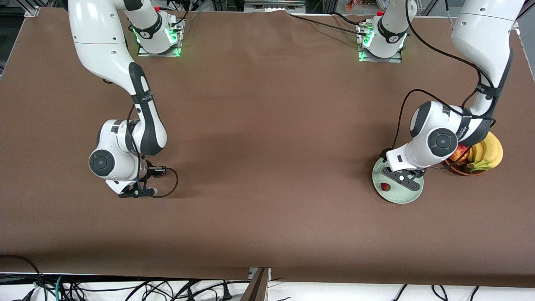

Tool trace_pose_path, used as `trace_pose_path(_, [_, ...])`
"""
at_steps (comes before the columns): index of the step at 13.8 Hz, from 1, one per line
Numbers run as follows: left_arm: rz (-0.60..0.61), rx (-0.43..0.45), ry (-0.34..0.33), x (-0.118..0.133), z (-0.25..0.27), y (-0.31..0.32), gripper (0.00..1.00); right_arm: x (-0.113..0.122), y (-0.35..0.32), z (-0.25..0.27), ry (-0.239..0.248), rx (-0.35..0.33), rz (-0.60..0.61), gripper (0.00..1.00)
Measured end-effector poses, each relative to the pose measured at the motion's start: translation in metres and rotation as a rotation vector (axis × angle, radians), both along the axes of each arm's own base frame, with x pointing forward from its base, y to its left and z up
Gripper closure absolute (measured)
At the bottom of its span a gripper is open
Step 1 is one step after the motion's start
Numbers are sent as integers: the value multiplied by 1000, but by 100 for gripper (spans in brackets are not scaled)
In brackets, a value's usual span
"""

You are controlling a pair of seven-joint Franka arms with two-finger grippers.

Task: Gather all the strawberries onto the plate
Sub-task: 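Carry the last strawberry with the right gripper to mid-table and release it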

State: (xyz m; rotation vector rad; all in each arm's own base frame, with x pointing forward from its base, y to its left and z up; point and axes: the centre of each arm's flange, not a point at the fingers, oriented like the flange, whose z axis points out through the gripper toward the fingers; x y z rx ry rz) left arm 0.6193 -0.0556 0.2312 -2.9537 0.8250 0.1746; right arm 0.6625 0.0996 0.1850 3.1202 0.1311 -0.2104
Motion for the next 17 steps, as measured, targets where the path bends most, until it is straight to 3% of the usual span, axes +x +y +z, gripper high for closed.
trace_pose_path(4, [1, -2, 0, 0, 0, 0, 0, 17, 82, 39, -84, 72, -119, 68])
trace_pose_path(8, [27, -28, 5, 0, 0, -2, 0, 0, 243, 57, -122, 199, -309, 68])
trace_pose_path(13, [28, -30, -5, 3, 5, -2, 0, -60, 399, 43, -266, 343, -353, 68])
trace_pose_path(17, [30, -28, -3, 4, 6, -1, 0, -114, 493, 44, -283, 445, -393, 68])
